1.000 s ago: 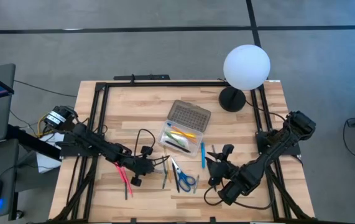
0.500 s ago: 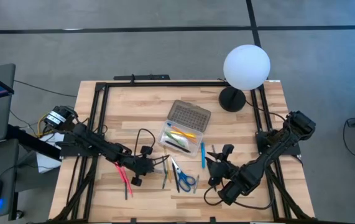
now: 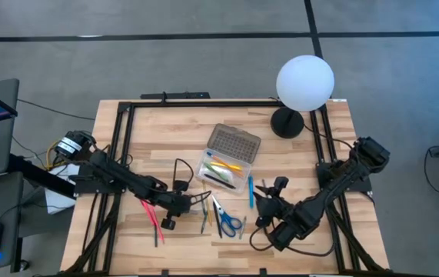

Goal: Pick & place school supplies into a supply box
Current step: Put the gray crayon into the gray supply box

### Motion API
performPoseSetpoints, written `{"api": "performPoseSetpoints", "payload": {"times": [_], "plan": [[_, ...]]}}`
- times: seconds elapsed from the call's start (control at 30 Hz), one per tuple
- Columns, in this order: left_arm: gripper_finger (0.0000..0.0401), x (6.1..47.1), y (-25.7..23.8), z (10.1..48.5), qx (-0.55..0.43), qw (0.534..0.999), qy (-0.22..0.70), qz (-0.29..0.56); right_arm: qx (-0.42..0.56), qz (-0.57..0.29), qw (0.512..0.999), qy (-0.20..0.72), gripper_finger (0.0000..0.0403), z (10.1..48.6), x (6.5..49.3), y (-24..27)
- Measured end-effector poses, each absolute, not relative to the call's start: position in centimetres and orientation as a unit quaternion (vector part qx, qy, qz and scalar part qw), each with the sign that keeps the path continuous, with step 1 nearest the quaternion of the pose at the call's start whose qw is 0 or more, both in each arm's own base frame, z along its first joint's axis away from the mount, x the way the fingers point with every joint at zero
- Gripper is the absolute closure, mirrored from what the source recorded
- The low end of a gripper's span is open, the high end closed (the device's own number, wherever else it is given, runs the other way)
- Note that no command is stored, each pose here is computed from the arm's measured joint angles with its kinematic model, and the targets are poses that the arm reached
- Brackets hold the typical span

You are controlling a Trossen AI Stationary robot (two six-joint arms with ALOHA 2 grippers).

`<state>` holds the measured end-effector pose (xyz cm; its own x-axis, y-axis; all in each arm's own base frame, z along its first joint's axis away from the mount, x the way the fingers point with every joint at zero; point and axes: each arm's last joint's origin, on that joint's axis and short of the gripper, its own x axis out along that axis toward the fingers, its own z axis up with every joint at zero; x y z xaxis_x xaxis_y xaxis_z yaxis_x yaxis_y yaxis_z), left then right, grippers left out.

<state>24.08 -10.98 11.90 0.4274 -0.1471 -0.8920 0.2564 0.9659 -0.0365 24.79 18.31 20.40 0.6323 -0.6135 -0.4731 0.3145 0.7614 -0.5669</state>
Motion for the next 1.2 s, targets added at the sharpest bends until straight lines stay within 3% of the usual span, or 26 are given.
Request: {"api": "performPoseSetpoints", "payload": {"times": [0.83, 1.2], "plan": [[0.0381, 23.8, -10.5, 12.4, 0.032, 0.802, 0.587, -0.108, -0.219, -0.267, 0.871, 0.348, 0.0301, 19.9, 24.9, 17.8], [0.0386, 23.9, -10.3, 13.4, 0.067, 0.780, 0.618, -0.075, -0.220, -0.267, 0.871, 0.348, 0.0301, 19.9, 24.9, 17.8]]}}
